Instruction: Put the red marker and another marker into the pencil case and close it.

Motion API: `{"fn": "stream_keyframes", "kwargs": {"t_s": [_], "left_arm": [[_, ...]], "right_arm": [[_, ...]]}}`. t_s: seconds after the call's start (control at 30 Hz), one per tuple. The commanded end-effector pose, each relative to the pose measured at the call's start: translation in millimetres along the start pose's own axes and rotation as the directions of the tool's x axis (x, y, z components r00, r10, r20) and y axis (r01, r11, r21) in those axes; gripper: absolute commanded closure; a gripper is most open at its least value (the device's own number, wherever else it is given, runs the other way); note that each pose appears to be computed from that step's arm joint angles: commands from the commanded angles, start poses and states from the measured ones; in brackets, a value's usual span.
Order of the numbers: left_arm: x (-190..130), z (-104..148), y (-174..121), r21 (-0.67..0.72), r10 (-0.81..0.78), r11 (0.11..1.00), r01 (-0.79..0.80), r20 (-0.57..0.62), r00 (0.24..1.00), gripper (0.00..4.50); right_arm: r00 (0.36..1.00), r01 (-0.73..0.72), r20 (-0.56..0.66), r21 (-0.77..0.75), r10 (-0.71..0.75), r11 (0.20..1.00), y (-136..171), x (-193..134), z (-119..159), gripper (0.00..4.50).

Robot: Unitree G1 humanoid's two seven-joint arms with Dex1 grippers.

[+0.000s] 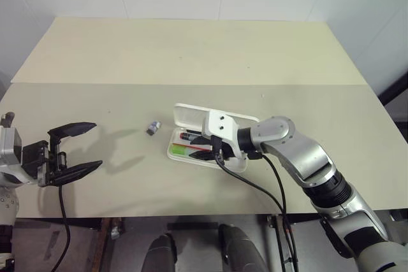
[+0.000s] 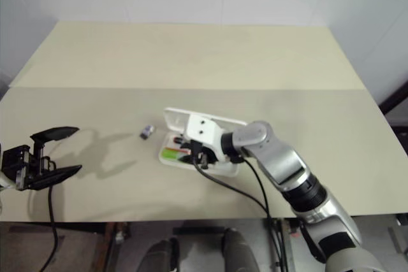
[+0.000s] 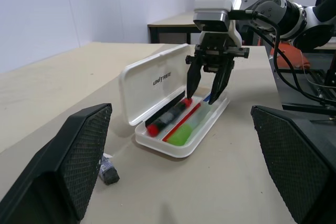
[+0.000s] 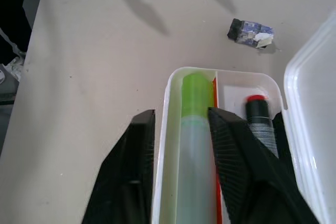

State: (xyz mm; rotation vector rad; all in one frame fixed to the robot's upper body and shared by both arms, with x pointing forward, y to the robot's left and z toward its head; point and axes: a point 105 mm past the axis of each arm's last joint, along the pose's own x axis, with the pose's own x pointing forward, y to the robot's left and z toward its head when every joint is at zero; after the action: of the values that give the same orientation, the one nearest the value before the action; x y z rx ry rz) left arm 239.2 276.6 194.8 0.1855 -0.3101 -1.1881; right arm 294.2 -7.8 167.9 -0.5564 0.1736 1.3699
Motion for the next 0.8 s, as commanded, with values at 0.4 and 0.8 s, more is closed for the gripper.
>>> {"fn": "stream_keyframes", "kwargs": {"t_s": [0.4,0.8], "left_arm": [[6.4,6.5,-13.6,0.059,-0.114,0.992,0.113,0.017,0.993,0.0],[4.2,11.1,-14.5,0.126,-0.015,0.992,0.011,0.024,1.0,0.0]], "right_arm": [[0.994,-0.064,0.093,-0.013,0.065,0.998,16.0,-37.8,27.9,2.65],[0.992,-0.019,0.127,0.033,0.014,0.999,17.2,-77.3,32.7,0.35]]}}
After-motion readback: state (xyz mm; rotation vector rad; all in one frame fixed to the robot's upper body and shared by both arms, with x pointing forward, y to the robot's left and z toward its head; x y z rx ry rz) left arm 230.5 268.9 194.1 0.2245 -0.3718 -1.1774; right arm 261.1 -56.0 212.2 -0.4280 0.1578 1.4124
